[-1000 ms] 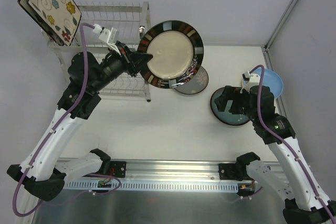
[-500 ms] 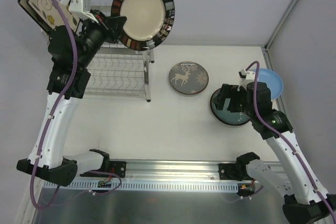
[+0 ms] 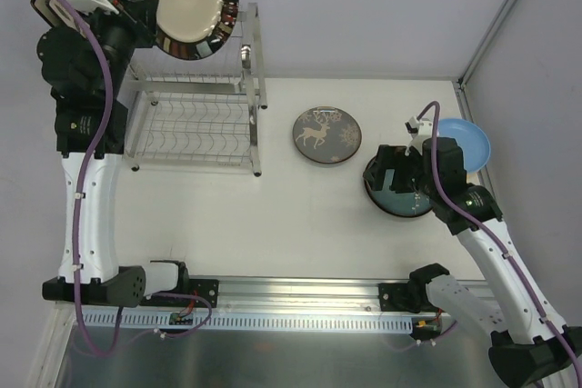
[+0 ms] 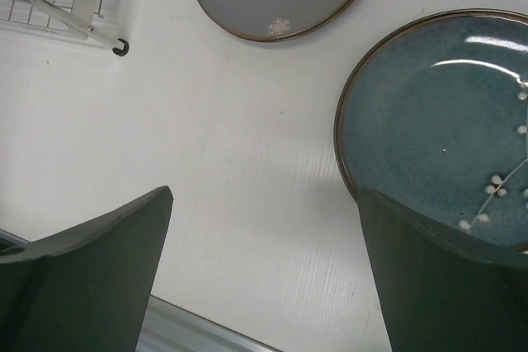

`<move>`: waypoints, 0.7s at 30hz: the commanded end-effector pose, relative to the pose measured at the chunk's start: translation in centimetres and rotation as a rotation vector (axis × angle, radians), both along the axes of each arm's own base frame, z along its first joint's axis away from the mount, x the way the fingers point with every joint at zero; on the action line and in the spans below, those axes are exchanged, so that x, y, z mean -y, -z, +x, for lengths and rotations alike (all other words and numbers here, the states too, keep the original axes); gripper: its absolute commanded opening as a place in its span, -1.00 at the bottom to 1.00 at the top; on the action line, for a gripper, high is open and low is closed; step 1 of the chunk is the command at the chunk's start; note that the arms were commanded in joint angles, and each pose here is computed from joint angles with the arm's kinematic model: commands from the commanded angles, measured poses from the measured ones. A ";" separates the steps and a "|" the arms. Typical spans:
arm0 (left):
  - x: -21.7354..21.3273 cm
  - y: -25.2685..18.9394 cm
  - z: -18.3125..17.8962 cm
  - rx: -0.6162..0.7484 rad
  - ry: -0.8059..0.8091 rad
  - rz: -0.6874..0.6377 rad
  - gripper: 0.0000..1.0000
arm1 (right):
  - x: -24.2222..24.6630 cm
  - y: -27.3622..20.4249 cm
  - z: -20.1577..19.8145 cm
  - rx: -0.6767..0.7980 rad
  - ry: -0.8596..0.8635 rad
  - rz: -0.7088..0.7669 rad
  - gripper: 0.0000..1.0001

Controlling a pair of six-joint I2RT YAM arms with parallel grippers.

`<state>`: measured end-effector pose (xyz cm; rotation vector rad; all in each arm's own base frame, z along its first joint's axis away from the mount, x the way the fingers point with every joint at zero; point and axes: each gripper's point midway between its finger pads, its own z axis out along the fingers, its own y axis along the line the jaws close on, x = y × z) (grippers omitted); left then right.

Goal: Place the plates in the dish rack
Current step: Insert the plate into the dish rack

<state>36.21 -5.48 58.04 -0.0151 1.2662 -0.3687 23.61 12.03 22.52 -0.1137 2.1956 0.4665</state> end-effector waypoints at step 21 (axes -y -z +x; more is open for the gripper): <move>-11.4 -10.8 -3.4 0.384 -0.427 0.213 -1.00 | -0.5 -0.8 1.0 0.037 -0.057 -0.041 0.99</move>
